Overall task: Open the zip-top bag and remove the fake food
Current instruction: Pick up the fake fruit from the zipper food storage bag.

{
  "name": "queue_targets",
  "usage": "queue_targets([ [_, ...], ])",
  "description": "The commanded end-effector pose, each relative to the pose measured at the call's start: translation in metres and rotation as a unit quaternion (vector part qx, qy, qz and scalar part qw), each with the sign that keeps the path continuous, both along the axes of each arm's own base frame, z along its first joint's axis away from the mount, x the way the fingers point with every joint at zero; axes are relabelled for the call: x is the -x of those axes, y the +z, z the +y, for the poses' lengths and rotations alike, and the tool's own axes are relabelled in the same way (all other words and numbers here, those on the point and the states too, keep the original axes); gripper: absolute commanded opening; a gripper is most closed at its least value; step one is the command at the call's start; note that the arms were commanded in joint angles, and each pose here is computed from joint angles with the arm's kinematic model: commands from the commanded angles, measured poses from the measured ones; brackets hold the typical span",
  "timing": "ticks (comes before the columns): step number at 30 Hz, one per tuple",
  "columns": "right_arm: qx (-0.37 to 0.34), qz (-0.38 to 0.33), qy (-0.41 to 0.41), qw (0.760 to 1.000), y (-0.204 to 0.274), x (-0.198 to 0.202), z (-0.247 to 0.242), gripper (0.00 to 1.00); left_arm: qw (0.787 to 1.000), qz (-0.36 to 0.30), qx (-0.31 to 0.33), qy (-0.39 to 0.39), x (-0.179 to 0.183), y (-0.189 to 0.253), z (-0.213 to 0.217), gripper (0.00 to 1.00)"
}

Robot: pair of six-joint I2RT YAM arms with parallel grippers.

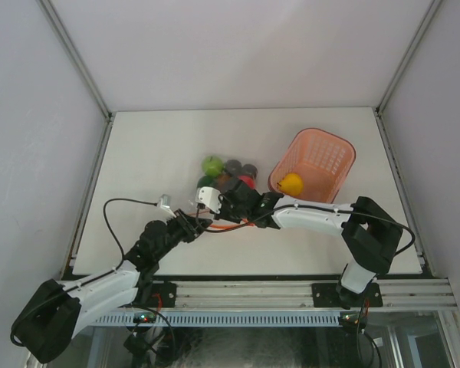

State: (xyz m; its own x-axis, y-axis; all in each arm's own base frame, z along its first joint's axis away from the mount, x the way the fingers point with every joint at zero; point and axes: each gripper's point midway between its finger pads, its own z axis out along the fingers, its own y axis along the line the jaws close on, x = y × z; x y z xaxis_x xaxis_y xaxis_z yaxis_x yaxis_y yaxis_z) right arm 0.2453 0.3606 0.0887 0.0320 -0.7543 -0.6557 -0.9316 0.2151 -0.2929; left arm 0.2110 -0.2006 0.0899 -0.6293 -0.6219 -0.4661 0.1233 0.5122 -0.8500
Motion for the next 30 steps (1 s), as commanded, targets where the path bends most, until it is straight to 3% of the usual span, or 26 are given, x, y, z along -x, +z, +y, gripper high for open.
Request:
queue_targets([
  [1, -0.05, -0.004, 0.001, 0.999, 0.033, 0.001, 0.008, 0.03, 1.0, -0.012, 0.019, -0.006, 0.0, 0.007, -0.002, 0.22],
  [6, -0.077, 0.02, -0.011, 0.997, 0.042, 0.001, 0.008, 0.0, 1.0, 0.001, 0.024, -0.008, 0.0, 0.005, -0.006, 0.23],
  [10, -0.132, 0.057, -0.014, 0.99, 0.066, 0.007, 0.012, 0.0, 0.999, -0.003, 0.05, -0.009, -0.004, 0.013, -0.012, 0.31],
  [16, -0.171, 0.115, -0.005, 0.979, 0.075, 0.023, 0.021, 0.0, 0.997, -0.011, 0.08, 0.004, -0.018, 0.03, -0.021, 0.5],
  [23, -0.205, 0.178, 0.018, 0.962, 0.085, 0.045, 0.032, 0.0, 0.995, -0.001, 0.089, 0.039, -0.033, 0.024, -0.021, 0.55],
  [30, -0.222, 0.227, 0.044, 0.947, 0.091, 0.065, 0.042, 0.0, 0.995, 0.004, 0.091, 0.05, -0.042, 0.015, -0.024, 0.65],
])
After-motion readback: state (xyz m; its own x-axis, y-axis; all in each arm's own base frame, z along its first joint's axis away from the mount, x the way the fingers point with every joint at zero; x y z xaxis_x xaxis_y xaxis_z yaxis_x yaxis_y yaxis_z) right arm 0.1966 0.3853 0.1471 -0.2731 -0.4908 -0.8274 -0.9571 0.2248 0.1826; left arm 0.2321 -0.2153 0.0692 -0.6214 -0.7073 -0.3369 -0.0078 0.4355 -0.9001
